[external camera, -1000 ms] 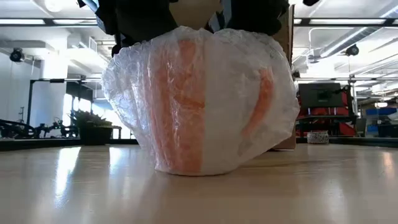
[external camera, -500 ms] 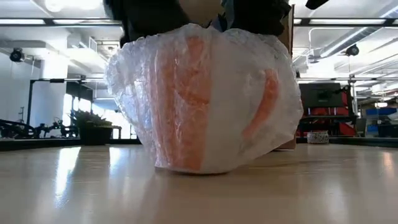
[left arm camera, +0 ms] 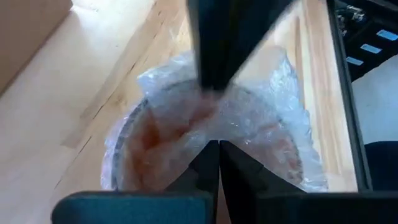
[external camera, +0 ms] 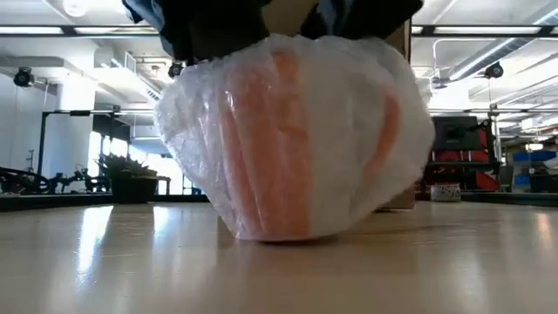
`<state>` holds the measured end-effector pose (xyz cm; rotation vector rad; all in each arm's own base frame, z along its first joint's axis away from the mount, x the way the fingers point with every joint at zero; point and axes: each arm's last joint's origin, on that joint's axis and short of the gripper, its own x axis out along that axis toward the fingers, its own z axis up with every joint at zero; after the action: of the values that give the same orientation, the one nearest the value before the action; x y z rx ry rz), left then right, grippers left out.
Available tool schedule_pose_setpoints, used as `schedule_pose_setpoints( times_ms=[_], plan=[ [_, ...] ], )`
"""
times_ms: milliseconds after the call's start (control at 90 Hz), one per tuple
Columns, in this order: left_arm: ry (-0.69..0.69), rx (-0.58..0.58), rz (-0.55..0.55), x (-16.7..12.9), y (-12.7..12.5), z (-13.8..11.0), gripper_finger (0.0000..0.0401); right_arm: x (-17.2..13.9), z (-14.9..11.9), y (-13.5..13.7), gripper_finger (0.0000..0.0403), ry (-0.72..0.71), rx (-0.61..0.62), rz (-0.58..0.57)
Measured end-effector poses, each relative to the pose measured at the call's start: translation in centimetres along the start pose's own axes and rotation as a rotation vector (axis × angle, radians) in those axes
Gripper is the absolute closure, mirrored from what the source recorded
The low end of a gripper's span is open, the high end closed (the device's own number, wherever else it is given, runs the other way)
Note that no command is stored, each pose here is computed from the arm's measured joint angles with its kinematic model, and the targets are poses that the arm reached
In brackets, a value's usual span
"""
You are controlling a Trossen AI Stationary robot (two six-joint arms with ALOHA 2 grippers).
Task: Wrap mug
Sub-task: Wrap the orange mug with bubble wrap
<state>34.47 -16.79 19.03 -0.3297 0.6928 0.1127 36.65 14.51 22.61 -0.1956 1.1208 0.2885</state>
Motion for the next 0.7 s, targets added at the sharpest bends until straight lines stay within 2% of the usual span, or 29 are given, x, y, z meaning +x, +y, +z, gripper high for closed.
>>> schedule_pose_setpoints(
  times_ms=[178, 311, 489, 700],
  plan=[
    [0.001, 0.003, -0.004, -0.1, 0.0, 0.1, 0.0401, -1.4, 0.1, 2.0, 0.0401, -0.048, -0.043, 0.029],
    [-0.003, -0.002, -0.007, -0.1, 0.0, 0.1, 0.0401, -0.4, 0.2, 3.7, 0.0401, -0.076, -0.076, 0.049],
    [-0.009, 0.0, -0.011, -0.1, -0.1, 0.1, 0.0401, 1.2, -0.3, 4.0, 0.0401, -0.031, -0.093, -0.068],
    [-0.011, 0.002, -0.013, -0.2, -0.1, 0.1, 0.0401, -0.3, -1.0, 5.3, 0.0401, 0.009, -0.108, -0.051]
  ],
)
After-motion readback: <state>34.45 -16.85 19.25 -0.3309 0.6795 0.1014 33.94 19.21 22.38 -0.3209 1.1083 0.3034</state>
